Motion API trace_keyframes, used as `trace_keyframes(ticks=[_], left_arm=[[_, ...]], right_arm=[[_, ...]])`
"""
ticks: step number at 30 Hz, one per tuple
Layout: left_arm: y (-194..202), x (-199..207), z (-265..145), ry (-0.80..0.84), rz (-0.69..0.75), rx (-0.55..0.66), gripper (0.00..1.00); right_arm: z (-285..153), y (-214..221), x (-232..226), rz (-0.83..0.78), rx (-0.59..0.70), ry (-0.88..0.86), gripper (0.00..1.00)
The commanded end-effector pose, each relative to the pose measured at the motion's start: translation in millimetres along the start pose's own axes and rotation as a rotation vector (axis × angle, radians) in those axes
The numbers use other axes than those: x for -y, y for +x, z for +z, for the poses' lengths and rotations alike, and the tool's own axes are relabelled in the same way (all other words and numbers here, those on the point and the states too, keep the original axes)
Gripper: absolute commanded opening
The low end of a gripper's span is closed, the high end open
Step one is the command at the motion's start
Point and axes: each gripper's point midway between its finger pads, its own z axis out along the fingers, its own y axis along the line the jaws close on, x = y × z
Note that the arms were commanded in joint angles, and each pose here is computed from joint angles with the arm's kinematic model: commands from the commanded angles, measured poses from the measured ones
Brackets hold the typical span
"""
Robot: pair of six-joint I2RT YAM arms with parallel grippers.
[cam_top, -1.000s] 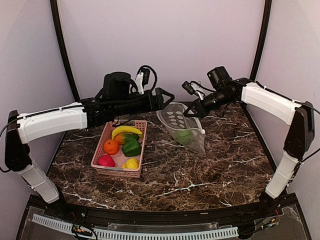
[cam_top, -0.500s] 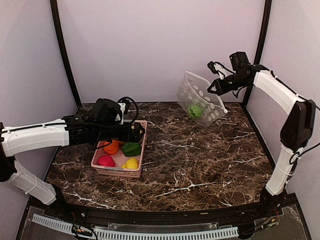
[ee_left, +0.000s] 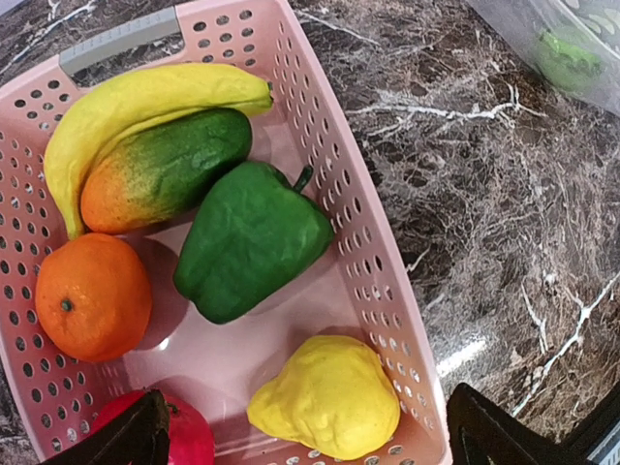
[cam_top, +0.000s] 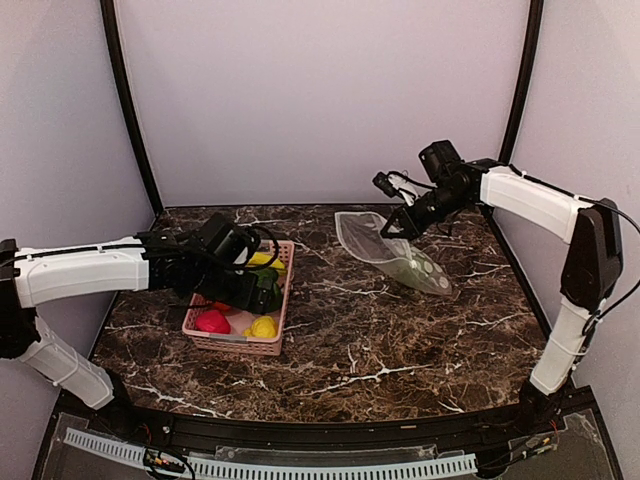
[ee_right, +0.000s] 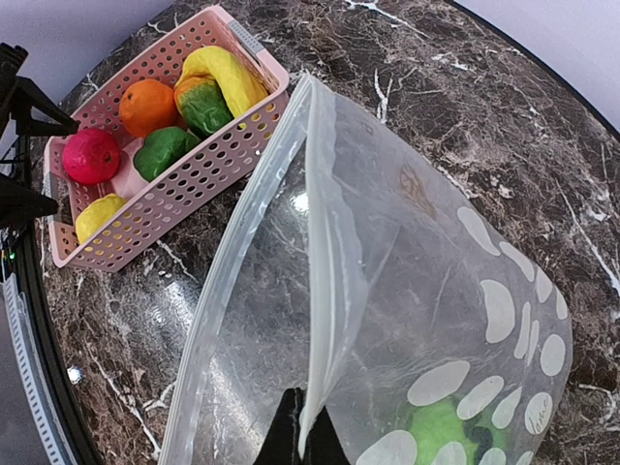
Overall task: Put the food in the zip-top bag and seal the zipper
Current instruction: Pick up the fake fruit from the bin.
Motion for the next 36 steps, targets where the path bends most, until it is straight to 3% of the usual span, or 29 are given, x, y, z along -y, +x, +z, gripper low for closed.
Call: trace_keyframes(ticks=[1, 9, 19, 24, 36], left_arm=[[34.8, 1.2, 7.9, 0.041, 0.007, -0.123, 0.99], [57.6, 3.6, 25.6, 0.025, 0.019, -0.263, 0.92], [59.1, 3.1, 31.0, 0.017, 0.021, -0.279, 0.89], [63.4, 1.7, 34.4, 0.015, 0.02, -0.294, 0.88], [62.6, 3.6, 42.9, 0.018, 0.015, -0.305, 0.97]], right_arm=[[-5.0, -11.3, -7.7, -0.024, 0.047, -0.04, 0.0], [-0.7, -1.6, -23.5, -0.047, 0.032, -0.091, 0.0], [-15.0, 2.2, -64.5, -0.189, 0.034, -0.18, 0.0], [-15.0, 8.1, -57.9, -0.207, 0.013, -0.132, 0.0], [-11.1, 10.7, -58.9, -0.191, 0.007, -0.151, 0.0]])
